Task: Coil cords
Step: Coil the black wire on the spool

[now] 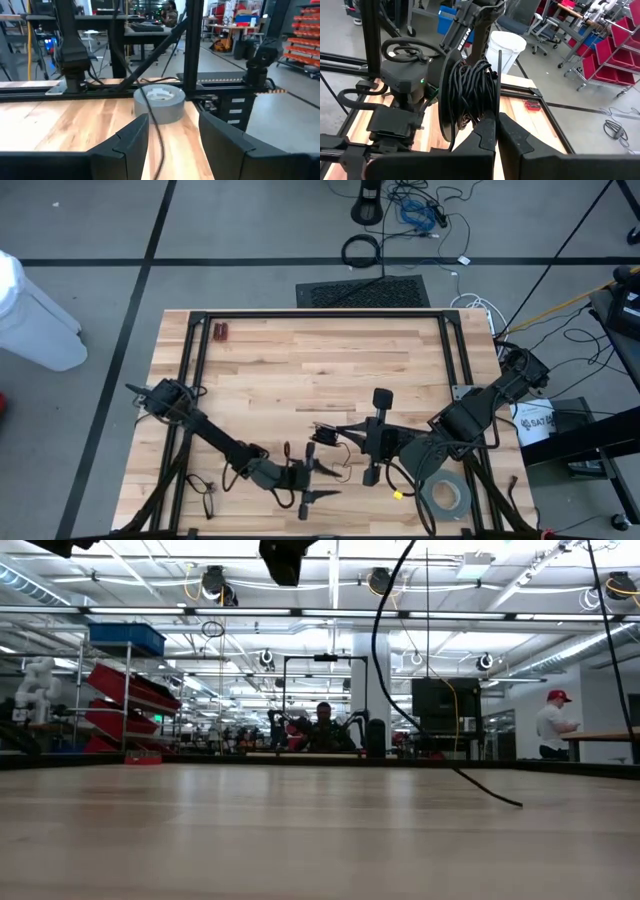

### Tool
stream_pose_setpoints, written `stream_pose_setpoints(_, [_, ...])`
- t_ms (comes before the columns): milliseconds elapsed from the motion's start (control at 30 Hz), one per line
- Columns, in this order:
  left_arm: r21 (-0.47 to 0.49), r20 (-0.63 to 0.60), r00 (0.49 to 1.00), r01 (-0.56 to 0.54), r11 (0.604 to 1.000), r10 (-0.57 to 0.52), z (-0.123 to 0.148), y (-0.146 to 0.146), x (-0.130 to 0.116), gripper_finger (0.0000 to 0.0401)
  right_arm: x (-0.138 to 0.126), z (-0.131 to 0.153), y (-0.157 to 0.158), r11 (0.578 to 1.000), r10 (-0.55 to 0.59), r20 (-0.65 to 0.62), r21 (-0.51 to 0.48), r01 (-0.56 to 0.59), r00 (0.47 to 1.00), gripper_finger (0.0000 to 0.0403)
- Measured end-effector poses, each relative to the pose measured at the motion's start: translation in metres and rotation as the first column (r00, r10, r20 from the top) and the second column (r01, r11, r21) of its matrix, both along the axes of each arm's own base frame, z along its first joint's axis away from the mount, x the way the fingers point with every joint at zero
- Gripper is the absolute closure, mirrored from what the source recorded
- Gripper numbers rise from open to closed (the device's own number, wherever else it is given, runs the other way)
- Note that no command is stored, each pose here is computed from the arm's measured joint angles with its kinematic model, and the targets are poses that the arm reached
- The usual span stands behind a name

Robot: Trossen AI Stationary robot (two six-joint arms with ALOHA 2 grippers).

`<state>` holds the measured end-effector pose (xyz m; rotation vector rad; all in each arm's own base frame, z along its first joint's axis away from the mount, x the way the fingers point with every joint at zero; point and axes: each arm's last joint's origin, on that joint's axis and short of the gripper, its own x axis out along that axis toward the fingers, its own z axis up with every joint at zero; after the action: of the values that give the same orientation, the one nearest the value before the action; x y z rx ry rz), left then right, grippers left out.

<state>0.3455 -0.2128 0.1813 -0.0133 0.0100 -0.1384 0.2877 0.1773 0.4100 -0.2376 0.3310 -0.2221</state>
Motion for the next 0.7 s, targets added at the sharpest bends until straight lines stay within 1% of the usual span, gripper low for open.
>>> stream_pose_setpoints(100, [0.008,-0.017,1.000,-0.018,1.000,0.018,-0.002,0.006,0.004,0.0221,0.000,0.000,0.000,1.000,-0.001,-0.001,-0.002,0.001,1.000,0.0403])
stream_pose_setpoints(233, [-0.031,-0.029,1.000,-0.008,0.999,0.007,-0.002,0.013,0.008,0.0221,0.001,0.000,-0.002,1.000,-0.006,0.000,-0.002,0.006,1.000,0.0403])
stream_pose_setpoints(433, [-0.040,-0.035,0.999,-0.034,0.999,0.032,-0.003,0.023,0.014,0.0221,0.004,0.001,-0.006,1.000,-0.016,0.004,-0.011,0.016,1.000,0.0403])
stream_pose_setpoints(467, [-0.050,-0.037,0.999,-0.032,0.998,0.030,-0.003,0.023,0.014,0.0221,0.005,0.001,-0.007,1.000,-0.016,0.003,-0.010,0.016,1.000,0.0403])
stream_pose_setpoints(567, [-0.067,-0.036,0.999,0.027,0.997,-0.029,0.001,0.018,0.014,0.0221,0.007,0.001,-0.009,1.000,-0.004,-0.003,-0.004,0.004,1.000,0.0403])
stream_pose_setpoints(700, [-0.063,-0.040,0.998,0.036,0.997,-0.038,-0.001,0.012,0.019,0.0221,0.008,0.001,-0.012,1.000,-0.011,-0.004,-0.007,0.011,1.000,0.0403])
